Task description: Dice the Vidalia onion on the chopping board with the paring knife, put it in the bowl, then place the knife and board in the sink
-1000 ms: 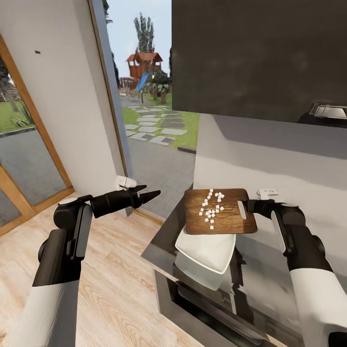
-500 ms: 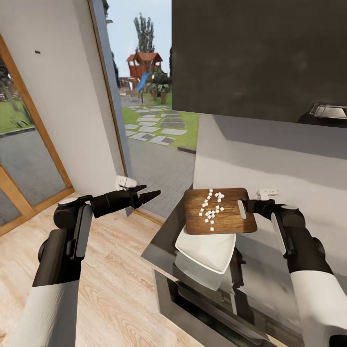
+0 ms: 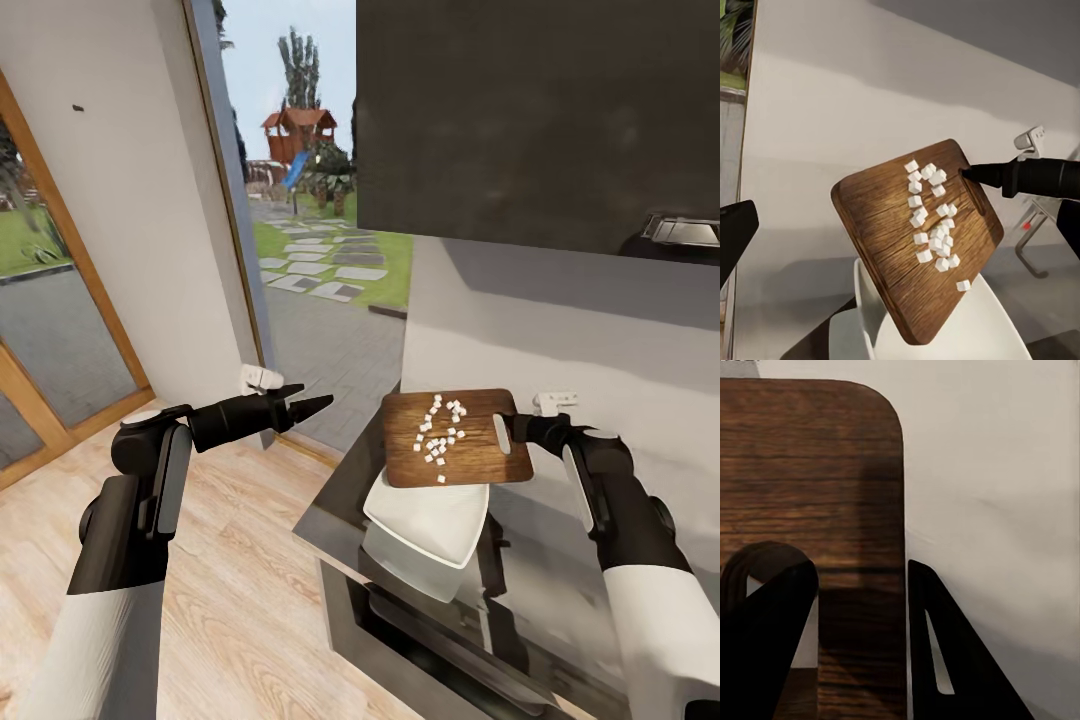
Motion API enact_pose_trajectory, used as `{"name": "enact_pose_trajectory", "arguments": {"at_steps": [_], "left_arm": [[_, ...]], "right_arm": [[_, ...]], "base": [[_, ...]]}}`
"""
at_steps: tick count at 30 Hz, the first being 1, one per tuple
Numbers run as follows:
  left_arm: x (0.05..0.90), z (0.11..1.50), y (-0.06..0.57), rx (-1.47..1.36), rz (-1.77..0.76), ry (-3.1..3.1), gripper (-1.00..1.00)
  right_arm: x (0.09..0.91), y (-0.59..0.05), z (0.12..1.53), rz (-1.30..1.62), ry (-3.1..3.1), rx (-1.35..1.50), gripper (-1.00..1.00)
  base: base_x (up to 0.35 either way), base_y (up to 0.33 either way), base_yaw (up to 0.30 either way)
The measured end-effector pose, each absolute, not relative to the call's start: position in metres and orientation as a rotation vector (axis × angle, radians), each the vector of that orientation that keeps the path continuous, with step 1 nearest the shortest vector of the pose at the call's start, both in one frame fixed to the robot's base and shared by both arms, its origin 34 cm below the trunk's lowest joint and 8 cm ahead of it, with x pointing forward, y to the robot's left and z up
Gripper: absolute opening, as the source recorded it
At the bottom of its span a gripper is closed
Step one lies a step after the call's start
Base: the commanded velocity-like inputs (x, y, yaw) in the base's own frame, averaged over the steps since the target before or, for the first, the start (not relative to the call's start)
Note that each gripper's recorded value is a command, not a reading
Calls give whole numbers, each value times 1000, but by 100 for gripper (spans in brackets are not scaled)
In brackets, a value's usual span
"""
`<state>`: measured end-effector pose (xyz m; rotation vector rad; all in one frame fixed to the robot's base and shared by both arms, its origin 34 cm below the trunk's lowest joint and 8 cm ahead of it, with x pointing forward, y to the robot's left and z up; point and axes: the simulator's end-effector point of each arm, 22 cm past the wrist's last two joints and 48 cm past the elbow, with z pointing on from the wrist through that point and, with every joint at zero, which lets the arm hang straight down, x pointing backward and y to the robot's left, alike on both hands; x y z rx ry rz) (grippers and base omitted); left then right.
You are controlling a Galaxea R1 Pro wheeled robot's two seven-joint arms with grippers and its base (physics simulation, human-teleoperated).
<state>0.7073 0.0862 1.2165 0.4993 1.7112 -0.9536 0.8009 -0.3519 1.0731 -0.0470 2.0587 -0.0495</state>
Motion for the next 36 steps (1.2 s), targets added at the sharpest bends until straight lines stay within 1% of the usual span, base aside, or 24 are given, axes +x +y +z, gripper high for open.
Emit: {"name": "enact_pose_trajectory", "arguments": {"at_steps": [7,36], "left_arm": [[707,1216,86,499,-954,1711,100],[707,1216,86,499,-954,1711,100]], "right_arm": [[802,-346,1078,-9,2029,-71,-100],[802,-349,1080,-12,1979,-84,-100]], "base": [[0,0,0],[0,0,0]]}}
